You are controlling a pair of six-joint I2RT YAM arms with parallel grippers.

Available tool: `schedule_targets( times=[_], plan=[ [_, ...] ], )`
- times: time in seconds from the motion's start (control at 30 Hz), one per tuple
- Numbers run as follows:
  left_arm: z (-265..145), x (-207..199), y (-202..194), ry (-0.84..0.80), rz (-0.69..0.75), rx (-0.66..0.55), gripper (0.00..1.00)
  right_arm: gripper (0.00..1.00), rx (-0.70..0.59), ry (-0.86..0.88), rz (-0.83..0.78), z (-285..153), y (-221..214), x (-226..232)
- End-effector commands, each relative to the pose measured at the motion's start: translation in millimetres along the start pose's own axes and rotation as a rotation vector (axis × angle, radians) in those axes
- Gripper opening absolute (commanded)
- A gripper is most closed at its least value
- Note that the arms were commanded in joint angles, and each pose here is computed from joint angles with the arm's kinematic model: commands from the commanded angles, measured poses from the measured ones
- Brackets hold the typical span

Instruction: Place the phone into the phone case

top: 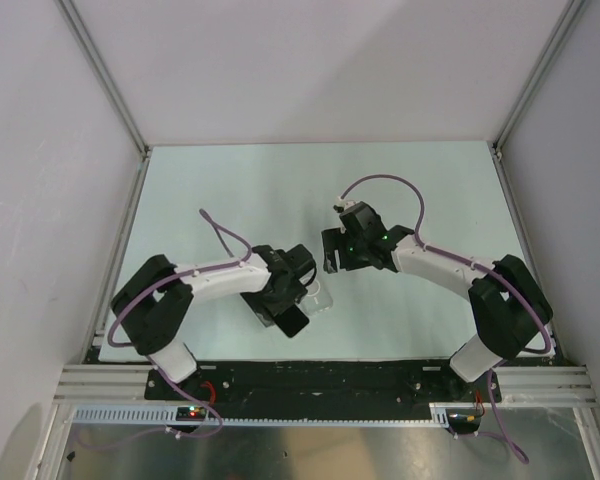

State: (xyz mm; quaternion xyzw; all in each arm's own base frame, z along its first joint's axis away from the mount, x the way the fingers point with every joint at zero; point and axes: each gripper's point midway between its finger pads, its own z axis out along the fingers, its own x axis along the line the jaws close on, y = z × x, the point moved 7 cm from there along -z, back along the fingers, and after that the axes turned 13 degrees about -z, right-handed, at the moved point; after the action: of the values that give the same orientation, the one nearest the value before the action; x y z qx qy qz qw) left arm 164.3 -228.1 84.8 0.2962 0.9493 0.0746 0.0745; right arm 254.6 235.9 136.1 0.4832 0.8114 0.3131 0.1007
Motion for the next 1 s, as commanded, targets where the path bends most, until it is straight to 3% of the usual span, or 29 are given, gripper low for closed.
schedule_targets(
  times=[0.0, 0.17, 0.57, 0.97],
  plan=[
    [-30, -9, 14, -0.119, 0.034, -0.028, 0.87, 0.77, -0.028, -0.002, 0.032, 1, 6, 1],
    [-42, -2, 32, -0.175, 0.083, -0.068, 0.91, 0.68, 0.0, -0.03, 0.014, 2, -3, 14],
    [-60, 9, 123, -0.232, 0.138, -0.239, 0.93, 0.39, 0.067, -0.058, -0.098, 40, -17, 27],
    [-51, 4, 154, -0.249, 0.129, -0.235, 0.93, 0.27, 0.108, -0.129, -0.179, 62, -8, 36]
  ],
)
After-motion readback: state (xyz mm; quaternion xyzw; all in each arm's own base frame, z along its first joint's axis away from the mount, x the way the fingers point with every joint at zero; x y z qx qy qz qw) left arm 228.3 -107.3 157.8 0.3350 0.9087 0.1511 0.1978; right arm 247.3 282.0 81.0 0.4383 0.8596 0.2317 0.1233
